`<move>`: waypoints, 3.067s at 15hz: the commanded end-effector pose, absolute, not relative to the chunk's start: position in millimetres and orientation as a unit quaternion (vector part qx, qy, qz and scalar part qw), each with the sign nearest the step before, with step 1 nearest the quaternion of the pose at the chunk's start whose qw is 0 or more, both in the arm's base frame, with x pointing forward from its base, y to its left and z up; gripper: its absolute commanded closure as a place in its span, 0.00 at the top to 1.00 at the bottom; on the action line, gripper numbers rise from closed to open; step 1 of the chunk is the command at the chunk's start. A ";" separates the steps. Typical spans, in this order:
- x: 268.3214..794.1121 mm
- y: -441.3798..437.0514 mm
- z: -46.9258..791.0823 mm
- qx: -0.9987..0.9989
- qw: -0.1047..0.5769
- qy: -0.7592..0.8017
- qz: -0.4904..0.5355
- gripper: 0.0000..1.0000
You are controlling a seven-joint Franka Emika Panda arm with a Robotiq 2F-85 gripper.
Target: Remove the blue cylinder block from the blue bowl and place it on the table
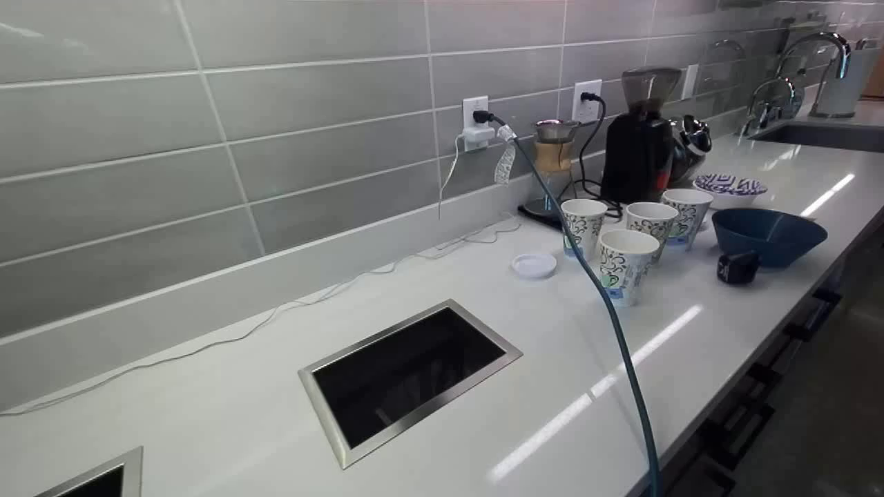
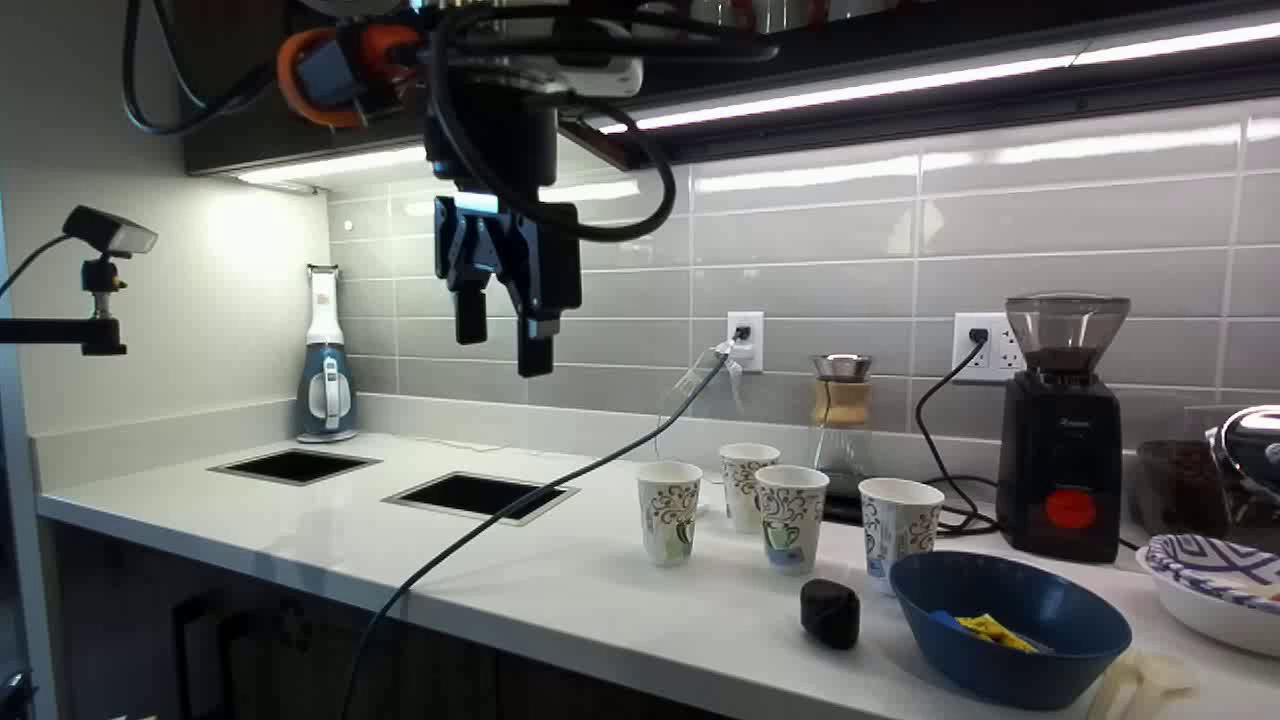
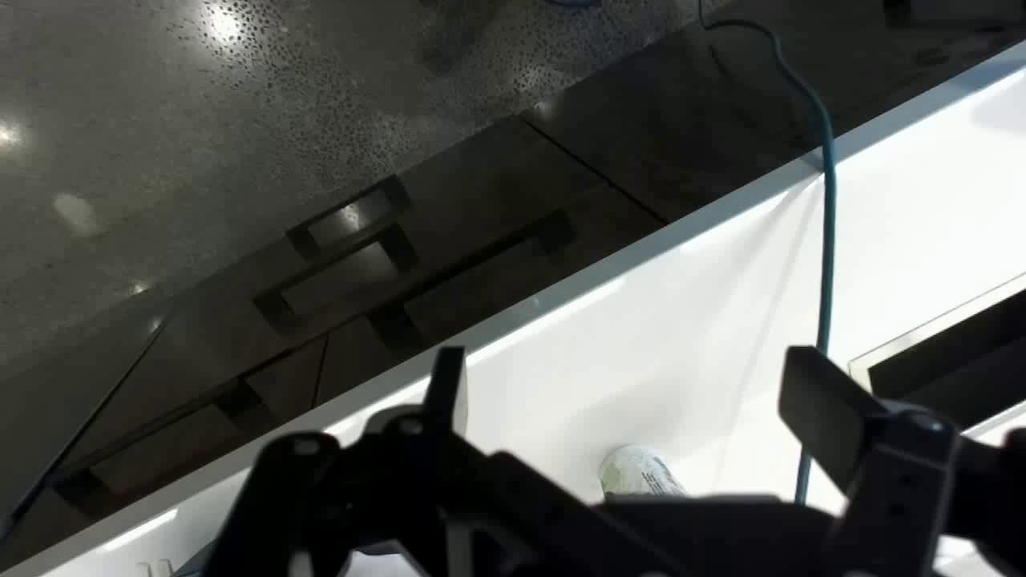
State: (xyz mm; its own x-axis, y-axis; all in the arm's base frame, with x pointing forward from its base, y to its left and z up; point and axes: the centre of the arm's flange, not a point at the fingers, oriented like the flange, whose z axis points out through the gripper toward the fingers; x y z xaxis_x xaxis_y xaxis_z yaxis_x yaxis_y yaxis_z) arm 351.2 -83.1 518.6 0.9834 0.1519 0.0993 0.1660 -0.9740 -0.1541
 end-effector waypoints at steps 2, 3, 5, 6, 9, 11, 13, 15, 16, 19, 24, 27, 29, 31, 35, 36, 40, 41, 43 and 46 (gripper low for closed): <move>351.2 -83.0 518.6 -0.993 0.081 -0.080 -0.043 1.00; 351.2 -83.0 518.6 -0.993 0.081 -0.080 -0.043 1.00; 351.2 -83.0 518.6 -0.993 0.081 -0.080 -0.043 1.00; 351.2 -83.0 518.6 -0.993 0.081 -0.080 -0.043 1.00; 351.2 -83.0 518.6 -0.993 0.081 -0.080 -0.043 1.00; 351.2 -83.0 518.6 -0.993 0.081 -0.080 -0.043 1.00; 351.2 -83.0 518.6 -0.993 0.081 -0.080 -0.043 1.00; 351.2 -83.0 518.6 -0.993 0.081 -0.080 -0.043 1.00; 351.2 -83.0 518.6 -0.993 0.081 -0.080 -0.043 1.00; 351.2 -83.0 518.6 -0.993 0.081 -0.080 -0.043 1.00; 393.8 -88.0 528.7 -0.991 0.061 -0.094 -0.068 1.00; 448.9 -82.7 545.8 -0.990 0.057 -0.113 -0.060 1.00; 485.4 -81.5 553.3 -0.990 0.049 -0.117 -0.056 1.00; 518.9 -89.7 556.2 -0.991 0.057 -0.110 -0.058 1.00; 576.6 -123.8 544.1 -0.993 0.075 -0.062 -0.068 1.00; 588.5 -132.4 538.3 -0.993 0.082 -0.051 -0.070 1.00; 637.3 -164.6 500.5 -0.992 0.098 0.015 -0.083 1.00; 647.8 -168.8 490.9 -0.991 0.101 0.033 -0.081 1.00; 671.1 -179.5 469.9 -0.991 0.088 0.064 -0.080 1.00; 695.6 -197.4 441.0 -0.989 0.070 0.101 -0.087 1.00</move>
